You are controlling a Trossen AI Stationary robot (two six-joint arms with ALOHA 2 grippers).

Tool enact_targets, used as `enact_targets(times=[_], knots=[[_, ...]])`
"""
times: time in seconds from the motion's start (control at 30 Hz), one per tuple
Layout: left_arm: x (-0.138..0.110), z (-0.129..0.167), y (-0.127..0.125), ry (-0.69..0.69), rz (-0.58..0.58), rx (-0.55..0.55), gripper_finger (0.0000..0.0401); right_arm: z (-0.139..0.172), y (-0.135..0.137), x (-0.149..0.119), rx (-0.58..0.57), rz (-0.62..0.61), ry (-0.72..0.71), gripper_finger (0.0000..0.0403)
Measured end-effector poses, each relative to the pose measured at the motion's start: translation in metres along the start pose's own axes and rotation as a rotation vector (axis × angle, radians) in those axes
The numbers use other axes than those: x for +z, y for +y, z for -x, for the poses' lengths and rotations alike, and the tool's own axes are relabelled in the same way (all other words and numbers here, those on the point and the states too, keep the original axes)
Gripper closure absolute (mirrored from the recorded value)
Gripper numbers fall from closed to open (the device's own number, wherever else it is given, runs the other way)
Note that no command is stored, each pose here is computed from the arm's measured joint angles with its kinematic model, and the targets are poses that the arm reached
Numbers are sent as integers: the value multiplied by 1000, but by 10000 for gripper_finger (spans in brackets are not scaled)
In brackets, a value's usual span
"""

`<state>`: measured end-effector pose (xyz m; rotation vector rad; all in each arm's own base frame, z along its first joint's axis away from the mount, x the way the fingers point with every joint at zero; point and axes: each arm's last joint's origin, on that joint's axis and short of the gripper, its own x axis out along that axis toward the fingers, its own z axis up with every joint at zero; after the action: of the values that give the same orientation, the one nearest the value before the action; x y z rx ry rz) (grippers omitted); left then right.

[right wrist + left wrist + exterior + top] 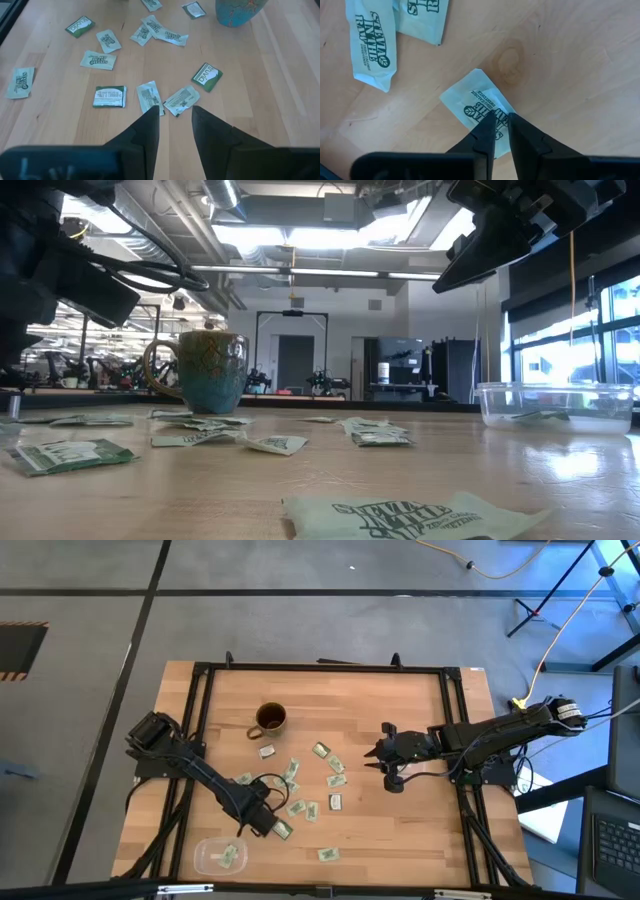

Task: Pick and place Stevia / Truvia into bins
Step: Put the stevia packet into the bottom transparent container

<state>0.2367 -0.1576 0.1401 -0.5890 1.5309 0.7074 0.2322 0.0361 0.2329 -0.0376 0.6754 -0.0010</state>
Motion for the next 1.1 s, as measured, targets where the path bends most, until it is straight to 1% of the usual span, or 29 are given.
enact_targets(times=[0.17, 0.27, 0.3, 0.43, 0.47, 0.67, 0.97, 1.1], knots=[[0, 0, 0, 1, -34, -6, 332, 0, 0, 0, 0, 1, 3, 284], [0, -3, 1, -5, -36, -20, 328, 0, 0, -1, -1, -2, 12, 284], [0, -5, 1, -8, -36, -31, 328, 0, 0, -1, -1, -6, 15, 284], [1, -8, -8, -36, -37, -143, 330, 0, 0, -3, -1, -22, 26, 284], [2, -8, -9, -39, -36, -149, 331, 0, 0, -2, -1, -22, 25, 284], [2, -8, -9, -42, -36, -153, 341, 0, 0, -2, -1, -22, 25, 284], [2, -9, -8, -43, -55, -139, 375, 0, 0, -2, -1, -20, 25, 284], [2, -8, -8, -43, -70, -135, 383, 0, 0, -2, -1, -18, 25, 284]])
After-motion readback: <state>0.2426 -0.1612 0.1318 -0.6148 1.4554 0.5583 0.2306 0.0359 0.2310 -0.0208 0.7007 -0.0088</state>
